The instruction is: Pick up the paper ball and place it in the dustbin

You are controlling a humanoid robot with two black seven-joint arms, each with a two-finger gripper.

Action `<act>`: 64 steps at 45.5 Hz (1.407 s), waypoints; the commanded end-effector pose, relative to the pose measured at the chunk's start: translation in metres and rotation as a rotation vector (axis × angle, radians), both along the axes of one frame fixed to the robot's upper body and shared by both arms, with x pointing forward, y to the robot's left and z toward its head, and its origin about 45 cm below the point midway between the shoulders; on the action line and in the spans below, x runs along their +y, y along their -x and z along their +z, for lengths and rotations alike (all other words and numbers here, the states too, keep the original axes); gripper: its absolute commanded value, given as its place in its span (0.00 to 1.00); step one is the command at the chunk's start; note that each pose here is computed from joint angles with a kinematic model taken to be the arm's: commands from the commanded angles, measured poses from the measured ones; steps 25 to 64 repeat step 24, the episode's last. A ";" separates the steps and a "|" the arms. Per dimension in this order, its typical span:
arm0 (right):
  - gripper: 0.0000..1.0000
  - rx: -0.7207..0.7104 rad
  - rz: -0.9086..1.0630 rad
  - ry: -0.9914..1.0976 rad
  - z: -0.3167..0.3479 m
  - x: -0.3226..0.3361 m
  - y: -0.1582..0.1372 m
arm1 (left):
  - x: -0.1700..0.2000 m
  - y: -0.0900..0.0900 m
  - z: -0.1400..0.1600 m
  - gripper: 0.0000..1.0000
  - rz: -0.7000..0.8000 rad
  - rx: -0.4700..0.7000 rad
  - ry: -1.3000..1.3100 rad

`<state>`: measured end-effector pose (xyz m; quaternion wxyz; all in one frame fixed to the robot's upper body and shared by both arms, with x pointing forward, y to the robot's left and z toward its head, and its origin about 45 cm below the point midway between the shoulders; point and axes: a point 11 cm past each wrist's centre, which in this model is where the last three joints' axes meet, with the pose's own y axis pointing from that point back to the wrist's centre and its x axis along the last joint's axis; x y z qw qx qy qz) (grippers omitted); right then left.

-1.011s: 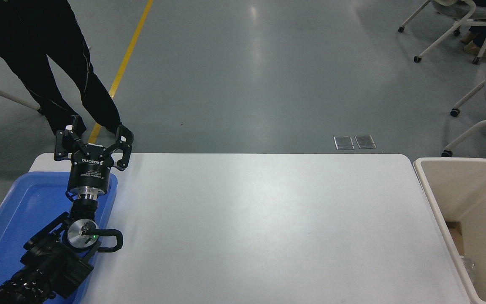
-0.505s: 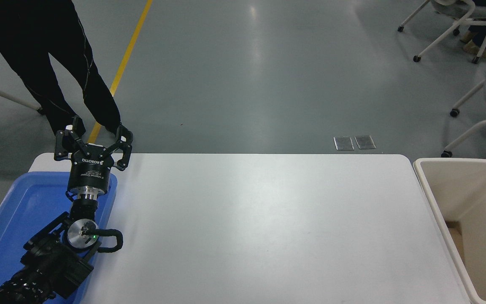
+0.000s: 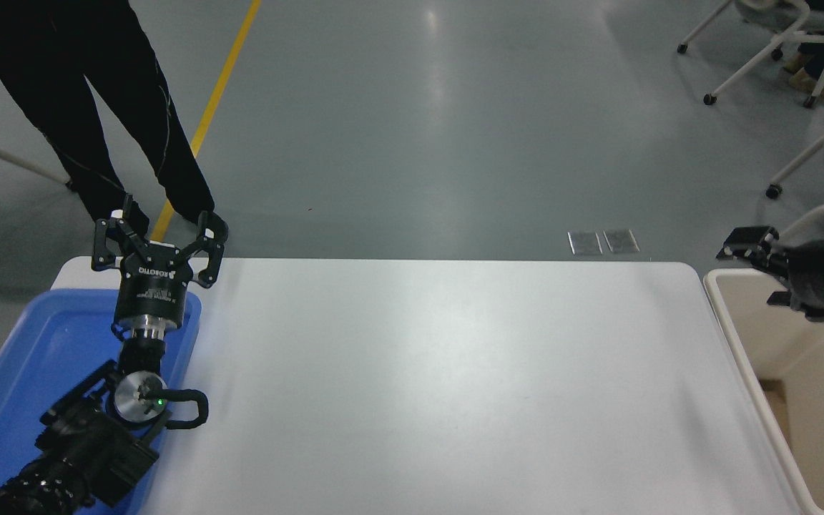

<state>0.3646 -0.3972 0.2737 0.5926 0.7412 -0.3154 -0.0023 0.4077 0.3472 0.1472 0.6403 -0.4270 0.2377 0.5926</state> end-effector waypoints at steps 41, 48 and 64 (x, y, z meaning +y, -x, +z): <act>1.00 0.004 0.488 0.085 0.227 0.149 0.073 | 0.000 0.000 -0.001 0.99 0.001 0.003 0.000; 1.00 0.004 0.488 0.085 0.227 0.149 0.073 | 0.000 0.000 -0.001 0.99 0.001 0.003 0.000; 1.00 0.004 0.488 0.085 0.227 0.149 0.073 | 0.000 0.000 -0.001 0.99 0.001 0.003 0.000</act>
